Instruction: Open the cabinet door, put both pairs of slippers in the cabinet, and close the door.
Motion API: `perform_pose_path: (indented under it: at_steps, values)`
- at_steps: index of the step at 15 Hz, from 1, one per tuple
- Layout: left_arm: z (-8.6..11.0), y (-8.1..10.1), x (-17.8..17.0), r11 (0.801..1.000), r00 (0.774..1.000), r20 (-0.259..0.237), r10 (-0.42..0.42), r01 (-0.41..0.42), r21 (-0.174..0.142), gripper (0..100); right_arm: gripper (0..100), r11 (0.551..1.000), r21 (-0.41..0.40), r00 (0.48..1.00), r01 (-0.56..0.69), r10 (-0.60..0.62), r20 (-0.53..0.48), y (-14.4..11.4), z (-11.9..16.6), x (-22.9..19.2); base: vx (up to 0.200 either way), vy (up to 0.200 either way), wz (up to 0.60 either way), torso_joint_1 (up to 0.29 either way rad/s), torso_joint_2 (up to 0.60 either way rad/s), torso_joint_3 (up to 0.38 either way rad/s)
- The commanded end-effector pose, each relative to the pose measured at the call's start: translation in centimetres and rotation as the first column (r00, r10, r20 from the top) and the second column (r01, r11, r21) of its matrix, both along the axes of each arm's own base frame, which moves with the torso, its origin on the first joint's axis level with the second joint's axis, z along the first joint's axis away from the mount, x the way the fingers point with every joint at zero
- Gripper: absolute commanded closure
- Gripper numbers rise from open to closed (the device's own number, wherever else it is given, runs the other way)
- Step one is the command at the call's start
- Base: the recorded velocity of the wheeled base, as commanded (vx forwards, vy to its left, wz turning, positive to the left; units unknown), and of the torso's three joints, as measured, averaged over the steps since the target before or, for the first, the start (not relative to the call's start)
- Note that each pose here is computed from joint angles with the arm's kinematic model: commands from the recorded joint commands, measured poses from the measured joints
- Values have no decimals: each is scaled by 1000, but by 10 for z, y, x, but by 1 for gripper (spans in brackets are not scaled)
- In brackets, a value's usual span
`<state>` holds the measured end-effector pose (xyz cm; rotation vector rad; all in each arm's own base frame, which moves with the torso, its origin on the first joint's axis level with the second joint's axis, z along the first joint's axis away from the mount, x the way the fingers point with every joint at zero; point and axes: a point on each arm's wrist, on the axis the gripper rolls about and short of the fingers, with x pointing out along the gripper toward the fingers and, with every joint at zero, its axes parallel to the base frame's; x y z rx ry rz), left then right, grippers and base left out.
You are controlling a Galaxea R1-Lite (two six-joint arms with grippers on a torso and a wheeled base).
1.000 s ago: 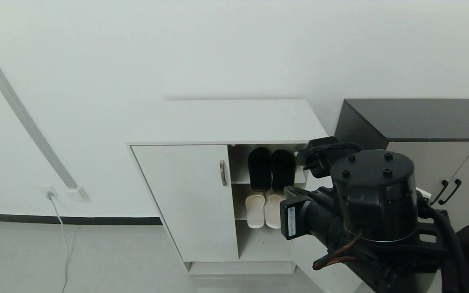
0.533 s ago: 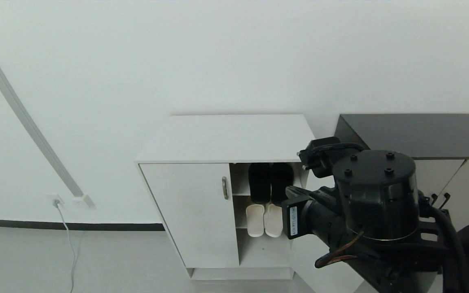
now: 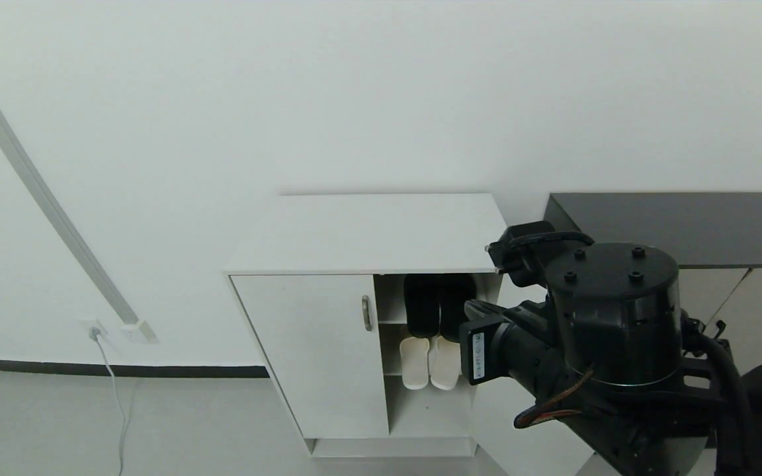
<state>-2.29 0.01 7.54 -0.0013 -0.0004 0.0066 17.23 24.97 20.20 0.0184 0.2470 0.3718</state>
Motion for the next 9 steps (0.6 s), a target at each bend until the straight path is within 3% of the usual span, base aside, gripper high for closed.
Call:
perform_pose_path:
  at_steps: [1, 4, 9]
  values:
    - [0, 0, 0, 1000, 1000, -2, 1, -1, 0, 100, 100, 1000, -2, 1000, 1, -1, 0, 1, -1, 0, 0, 0, 0, 0, 0, 0]
    - [0, 0, 0, 1000, 1000, 0, 1, -1, -2, 100, 100, 1000, -28, 1000, -3, 3, -1, 2, -6, 1, 0, 0, 0, 0, 0, 0]
    - [0, 0, 0, 1000, 1000, 0, 1, -1, -2, 100, 100, 999, -34, 1000, 25, -25, -2, -1, -9, 10, 0, 0, -600, 4, -3, 0]
